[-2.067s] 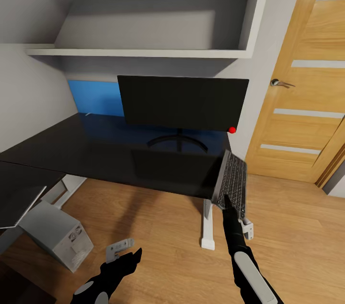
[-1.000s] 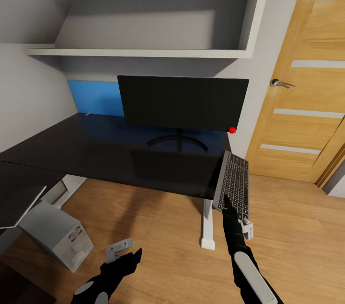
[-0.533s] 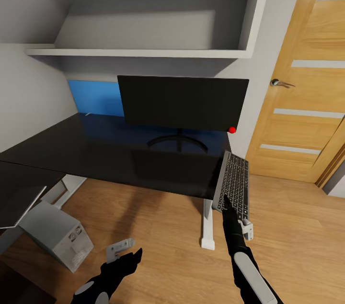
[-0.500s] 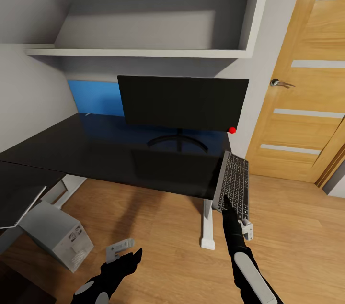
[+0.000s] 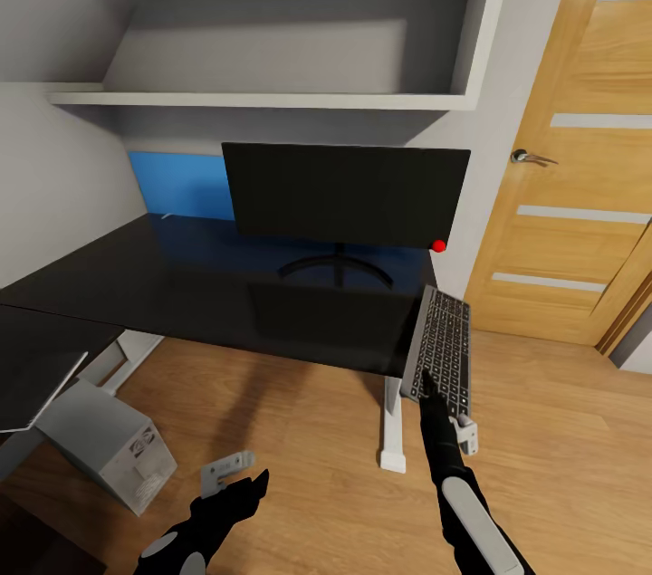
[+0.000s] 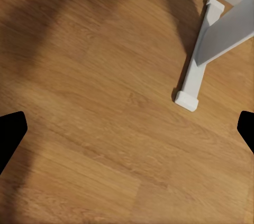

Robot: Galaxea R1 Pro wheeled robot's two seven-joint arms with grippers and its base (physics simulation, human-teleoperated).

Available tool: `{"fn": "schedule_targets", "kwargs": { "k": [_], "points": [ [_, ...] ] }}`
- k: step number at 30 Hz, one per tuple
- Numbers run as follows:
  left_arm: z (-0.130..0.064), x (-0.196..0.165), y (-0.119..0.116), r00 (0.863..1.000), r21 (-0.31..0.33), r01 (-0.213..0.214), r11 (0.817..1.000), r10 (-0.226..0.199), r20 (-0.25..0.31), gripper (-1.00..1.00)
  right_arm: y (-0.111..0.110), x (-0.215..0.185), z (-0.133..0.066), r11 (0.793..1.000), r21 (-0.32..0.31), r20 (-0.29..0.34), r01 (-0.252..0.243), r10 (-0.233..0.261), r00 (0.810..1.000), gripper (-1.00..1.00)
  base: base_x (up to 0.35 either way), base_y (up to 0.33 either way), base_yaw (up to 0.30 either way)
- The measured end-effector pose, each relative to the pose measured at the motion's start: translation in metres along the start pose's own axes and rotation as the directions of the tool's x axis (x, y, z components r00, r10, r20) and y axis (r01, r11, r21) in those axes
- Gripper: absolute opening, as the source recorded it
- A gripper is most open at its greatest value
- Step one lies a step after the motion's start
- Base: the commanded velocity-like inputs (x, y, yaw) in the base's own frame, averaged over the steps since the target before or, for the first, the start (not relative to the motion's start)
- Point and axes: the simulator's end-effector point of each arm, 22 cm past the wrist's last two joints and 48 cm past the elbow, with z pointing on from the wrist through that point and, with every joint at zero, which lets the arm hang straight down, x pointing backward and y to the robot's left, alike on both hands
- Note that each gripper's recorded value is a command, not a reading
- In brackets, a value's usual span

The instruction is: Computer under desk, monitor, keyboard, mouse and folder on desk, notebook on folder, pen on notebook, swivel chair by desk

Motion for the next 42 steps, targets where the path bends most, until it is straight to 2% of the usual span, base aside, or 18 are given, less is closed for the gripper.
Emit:
{"fn": "schedule_targets", "kwargs": {
  "k": [11, 32, 35, 42],
  "points": [
    [0.0, 0.0, 0.0, 1.0, -0.001, -0.001, 1.0, 0.001, 0.0, 1.0, -0.023, 0.0, -0.001, 0.998, 0.07, -0.003, 0.005, -0.005, 1.0, 1.0, 0.0, 0.0, 0.0],
    [0.0, 0.0, 0.0, 1.0, 0.0, 0.001, 1.0, -0.001, 0.0, 1.0, -0.032, 0.004, -0.002, 0.994, 0.112, -0.021, 0.005, -0.002, 1.0, 1.0, 0.0, 0.0, 0.0],
    [0.0, 0.0, 0.0, 1.0, 0.001, 0.001, 1.0, -0.001, 0.0, 1.0, -0.034, 0.006, -0.002, 0.993, 0.12, -0.03, 0.004, -0.001, 1.0, 1.0, 0.0, 0.0, 0.0],
    [0.0, 0.0, 0.0, 1.0, 0.001, 0.001, 1.0, -0.001, 0.0, 1.0, -0.048, 0.018, -0.005, 0.983, 0.182, -0.081, 0.003, 0.012, 0.997, 1.0, 0.0, 0.0, 0.0]
  ]
}}
